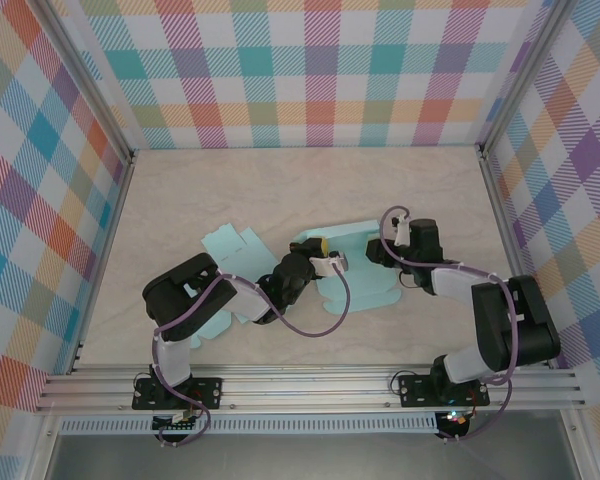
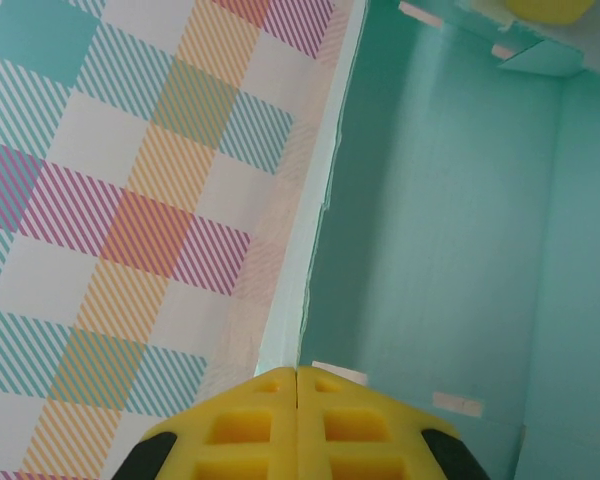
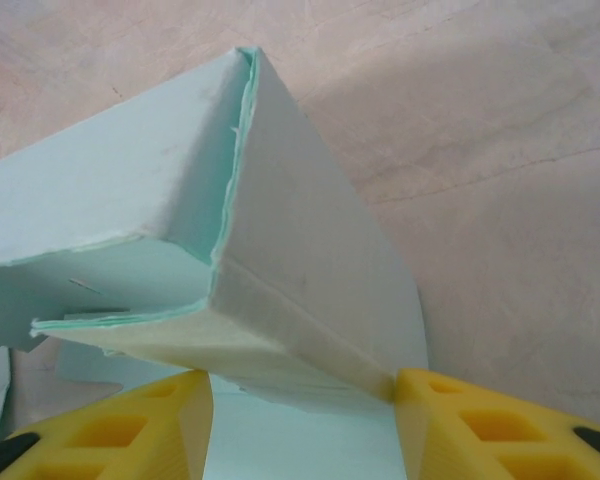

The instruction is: Fold the paper box

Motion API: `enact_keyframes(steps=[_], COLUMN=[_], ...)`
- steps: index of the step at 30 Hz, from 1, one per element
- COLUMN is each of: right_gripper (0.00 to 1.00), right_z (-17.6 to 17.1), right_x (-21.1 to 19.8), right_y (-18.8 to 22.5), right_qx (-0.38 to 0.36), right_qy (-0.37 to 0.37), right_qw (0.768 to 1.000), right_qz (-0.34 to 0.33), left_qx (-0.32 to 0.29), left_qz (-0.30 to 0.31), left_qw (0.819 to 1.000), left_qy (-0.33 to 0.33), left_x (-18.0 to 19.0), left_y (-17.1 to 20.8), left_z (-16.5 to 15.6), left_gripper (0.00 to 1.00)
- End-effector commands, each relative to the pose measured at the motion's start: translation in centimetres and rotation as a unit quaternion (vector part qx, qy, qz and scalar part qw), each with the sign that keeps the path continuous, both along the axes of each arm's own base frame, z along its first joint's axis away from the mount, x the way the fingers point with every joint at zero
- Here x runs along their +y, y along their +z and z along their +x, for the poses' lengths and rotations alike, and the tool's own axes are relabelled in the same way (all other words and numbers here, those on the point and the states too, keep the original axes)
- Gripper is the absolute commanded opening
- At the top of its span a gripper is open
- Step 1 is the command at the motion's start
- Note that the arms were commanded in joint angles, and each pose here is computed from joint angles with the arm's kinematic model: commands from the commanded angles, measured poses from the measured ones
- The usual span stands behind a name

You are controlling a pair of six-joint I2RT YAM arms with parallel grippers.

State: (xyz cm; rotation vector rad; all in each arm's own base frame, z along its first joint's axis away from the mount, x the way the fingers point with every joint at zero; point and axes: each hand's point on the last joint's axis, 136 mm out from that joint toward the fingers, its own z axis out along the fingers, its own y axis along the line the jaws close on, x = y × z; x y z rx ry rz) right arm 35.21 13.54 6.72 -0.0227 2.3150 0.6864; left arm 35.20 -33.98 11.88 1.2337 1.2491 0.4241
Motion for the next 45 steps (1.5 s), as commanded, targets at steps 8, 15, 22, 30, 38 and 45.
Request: enact_keyframes(steps=[8, 15, 22, 30, 38, 45], right_gripper=[0.5, 0.55, 0.46, 0.22, 0.01, 0.0], right_z=[2.8, 4.9, 5.0, 4.7, 3.2, 1.1], right_x=[-0.1, -0.7, -0.4, 0.1, 0.6, 1.3], right_y=[1.1, 1.7, 1.7, 1.3, 1.8, 2.6], right_qx=[-0.034, -0.046, -0.044, -0.044, -0.056, -0.063], right_qy=[-0.006, -0.018, -0.009, 0.005, 0.018, 0.027], right_qw=[0.999, 0.997, 0.997, 0.998, 0.996, 0.993], right_qz=[-0.032, -0.064, -0.062, -0.055, -0.062, -0.097], left_qx=[0.014, 0.02, 0.017, 0.029, 0.054, 0.119], left_qz=[-0.015, -0.008, -0.007, -0.034, -0.114, -0.296], left_qw=[0.999, 0.998, 0.999, 0.998, 0.992, 0.946], left_qy=[-0.049, -0.059, -0.049, -0.045, 0.005, 0.054], left_x=[-1.5, -1.5, -1.4, -1.1, -0.4, 2.3], left_y=[0.4, 0.1, 0.1, 1.1, 4.4, 11.2], left_z=[-1.8, -2.1, -1.7, -1.6, -0.3, -1.2], left_gripper=[0.0, 0.0, 0.0, 0.0, 0.04, 0.7])
